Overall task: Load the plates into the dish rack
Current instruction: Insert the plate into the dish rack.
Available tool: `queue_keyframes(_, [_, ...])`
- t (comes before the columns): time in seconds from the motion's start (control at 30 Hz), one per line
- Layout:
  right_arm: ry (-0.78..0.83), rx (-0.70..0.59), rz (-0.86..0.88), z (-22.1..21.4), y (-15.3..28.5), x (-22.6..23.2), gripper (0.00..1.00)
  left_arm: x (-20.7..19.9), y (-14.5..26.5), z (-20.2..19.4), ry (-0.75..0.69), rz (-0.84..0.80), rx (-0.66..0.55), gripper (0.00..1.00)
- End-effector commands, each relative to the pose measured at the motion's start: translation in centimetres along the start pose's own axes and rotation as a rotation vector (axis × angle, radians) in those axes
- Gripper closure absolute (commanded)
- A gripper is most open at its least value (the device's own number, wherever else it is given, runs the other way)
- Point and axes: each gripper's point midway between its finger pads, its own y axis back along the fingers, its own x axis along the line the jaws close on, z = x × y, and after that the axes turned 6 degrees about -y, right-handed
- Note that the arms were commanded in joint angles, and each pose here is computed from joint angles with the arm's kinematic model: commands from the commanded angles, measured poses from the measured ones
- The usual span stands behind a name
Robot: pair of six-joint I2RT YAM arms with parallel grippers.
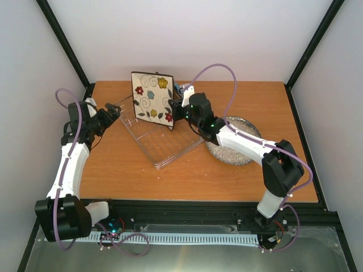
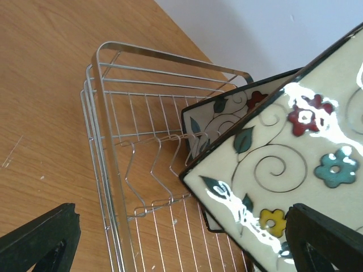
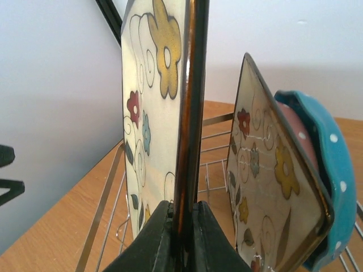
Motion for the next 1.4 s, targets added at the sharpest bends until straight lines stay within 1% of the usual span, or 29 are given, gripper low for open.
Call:
queue_keyframes(0.0, [0.053, -0.495, 0.204, 15.2, 6.9, 8.2, 0.97, 0.3, 0.6, 0.4, 0.032, 0.005, -0.054, 0.00])
queue_keyframes(0.2, [0.086, -0.551, 0.161, 15.2, 6.8, 7.9, 0.97, 0.9, 0.7, -0.6, 0.039, 0.019, -0.039, 0.00])
queue_keyframes(0.47, [0.136, -0.601, 0.119, 15.0, 5.8, 8.5, 0.97, 1.7, 1.1, -1.7, 0.023, 0.045, -0.024, 0.00])
queue_keyframes(1.03, [0.161, -0.628, 0.038, 13.1, 2.1, 7.2, 0.97, 3.4, 0.8, -3.8, 0.003, 0.079, 0.003, 0.00])
queue_keyframes(1.2, [0.172, -0.615, 0.037, 12.7, 0.9, 7.2, 0.97, 3.5, 0.8, -3.6, -0.011, 0.087, 0.001, 0.00])
queue_keyframes(1.37, [0.185, -0.615, 0.029, 13.2, 0.9, 7.3, 0.97, 3.5, 0.6, -3.5, -0.009, 0.085, 0.001, 0.00])
